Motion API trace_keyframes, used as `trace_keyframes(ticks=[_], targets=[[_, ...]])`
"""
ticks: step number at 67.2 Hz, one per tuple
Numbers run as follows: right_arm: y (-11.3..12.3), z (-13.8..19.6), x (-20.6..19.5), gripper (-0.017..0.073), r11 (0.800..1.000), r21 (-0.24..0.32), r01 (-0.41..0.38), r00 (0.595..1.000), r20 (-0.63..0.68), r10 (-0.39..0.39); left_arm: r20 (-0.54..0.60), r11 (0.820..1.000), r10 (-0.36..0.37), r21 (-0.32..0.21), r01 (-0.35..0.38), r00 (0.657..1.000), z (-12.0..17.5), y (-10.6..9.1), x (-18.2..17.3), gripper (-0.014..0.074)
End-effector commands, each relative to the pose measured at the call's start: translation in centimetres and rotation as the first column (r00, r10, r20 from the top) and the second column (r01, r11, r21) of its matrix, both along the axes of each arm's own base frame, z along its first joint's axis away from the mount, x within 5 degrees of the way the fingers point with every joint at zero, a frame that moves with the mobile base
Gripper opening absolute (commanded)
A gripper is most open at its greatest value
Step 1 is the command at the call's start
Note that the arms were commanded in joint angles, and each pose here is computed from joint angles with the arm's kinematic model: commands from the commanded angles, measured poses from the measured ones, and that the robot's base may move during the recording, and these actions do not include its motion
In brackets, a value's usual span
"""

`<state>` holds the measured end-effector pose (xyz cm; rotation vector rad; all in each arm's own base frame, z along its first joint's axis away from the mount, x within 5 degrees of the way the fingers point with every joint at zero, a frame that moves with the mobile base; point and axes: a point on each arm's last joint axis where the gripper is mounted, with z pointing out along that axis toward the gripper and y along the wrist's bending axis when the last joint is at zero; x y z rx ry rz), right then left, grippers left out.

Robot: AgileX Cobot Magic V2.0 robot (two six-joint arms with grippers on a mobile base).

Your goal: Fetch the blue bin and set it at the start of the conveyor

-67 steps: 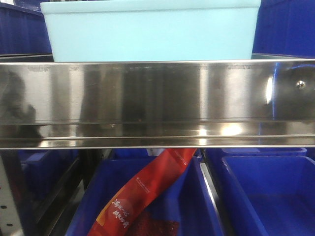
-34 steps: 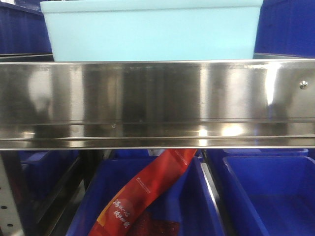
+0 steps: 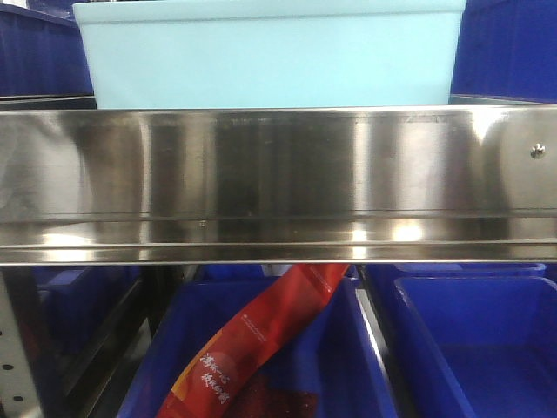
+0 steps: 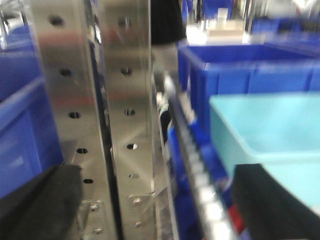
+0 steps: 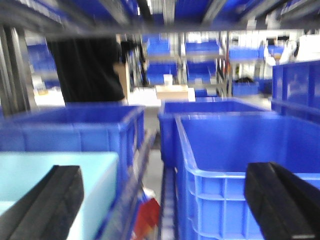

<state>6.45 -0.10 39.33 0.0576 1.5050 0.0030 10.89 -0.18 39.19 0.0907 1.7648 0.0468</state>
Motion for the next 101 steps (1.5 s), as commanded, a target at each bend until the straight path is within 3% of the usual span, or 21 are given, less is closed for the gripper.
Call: trace_keyframes(ticks=[1,5,10,15,27,35,41,45,50,60,82,90,101], targets=[[-0.1,0.7,1.6,0.0561,0.999,-0.05,-0.006,0.999,-0.036,0.005,-0.052,0.993,-0.081,0.086,0.085,0.995,0.5,-0.8,1.8,0.0585],[0.1,1.2,2.6,0.0561,0.997,-0.065,-0.033,0.997,-0.073,0.028,-0.083,0.985,-0.15,0.078,0.157,0.985,1.0,-1.8,2.7,0.0584],[0.6,2.0,4.1,0.0561,0.993,-0.069,-0.094,0.987,-0.135,0.084,-0.127,0.958,-0.275,0.049,0.282,0.953,1.8,-4.0,4.2,0.0582],[1.3,2.6,5.7,0.0561,0.984,-0.064,-0.163,0.969,-0.197,0.148,-0.167,0.935,-0.348,0.007,0.354,0.923,2.6,-5.9,5.8,0.0582],[3.2,4.5,10.7,0.0561,0.96,-0.043,-0.276,0.894,-0.377,0.24,-0.264,0.934,-0.354,-0.15,0.325,0.897,4.1,-8.7,10.8,0.0582],[4.0,5.9,14.9,0.0561,0.956,0.004,-0.294,0.809,-0.531,0.251,-0.367,0.941,-0.335,-0.174,0.29,0.868,5.0,-10.0,14.3,0.0582],[4.4,7.2,17.7,0.0561,0.956,0.032,-0.29,0.745,-0.619,0.247,-0.466,0.957,-0.289,-0.158,0.243,0.837,5.4,-10.6,16.7,0.0582],[4.5,7.3,20.2,0.0561,0.964,0.041,-0.261,0.684,-0.697,0.215,-0.547,0.969,-0.246,-0.128,0.21,0.8,5.3,-11.1,18.6,0.0582],[4.6,7.4,22.8,0.0561,0.974,0.045,-0.222,0.637,-0.749,0.179,-0.617,0.98,-0.191,-0.083,0.178,0.763,5.0,-11.2,20.4,0.0582],[5.8,7.1,27.3,0.0561,0.974,0.059,-0.22,0.639,-0.746,0.189,-0.627,0.989,-0.15,-0.087,0.122,0.765,3.9,-11.0,24.8,0.0582],[6.9,0.0,33.5,0.0561,0.978,0.092,-0.186,0.493,-0.852,0.174,-0.736,0.997,-0.076,-0.06,0.047,0.672,-2.2,-10.0,29.9,0.0582],[7.5,-2.2,34.8,0.0561,0.972,0.139,-0.189,0.439,-0.873,0.211,-0.766,0.998,-0.065,-0.051,0.041,0.64,-4.1,-10.1,30.9,0.0582],[7.8,-4.5,36.1,0.0561,0.97,0.159,-0.184,0.389,-0.894,0.22,-0.793,0.998,-0.063,-0.052,0.035,0.605,-6.0,-10.2,31.9,0.0582]])
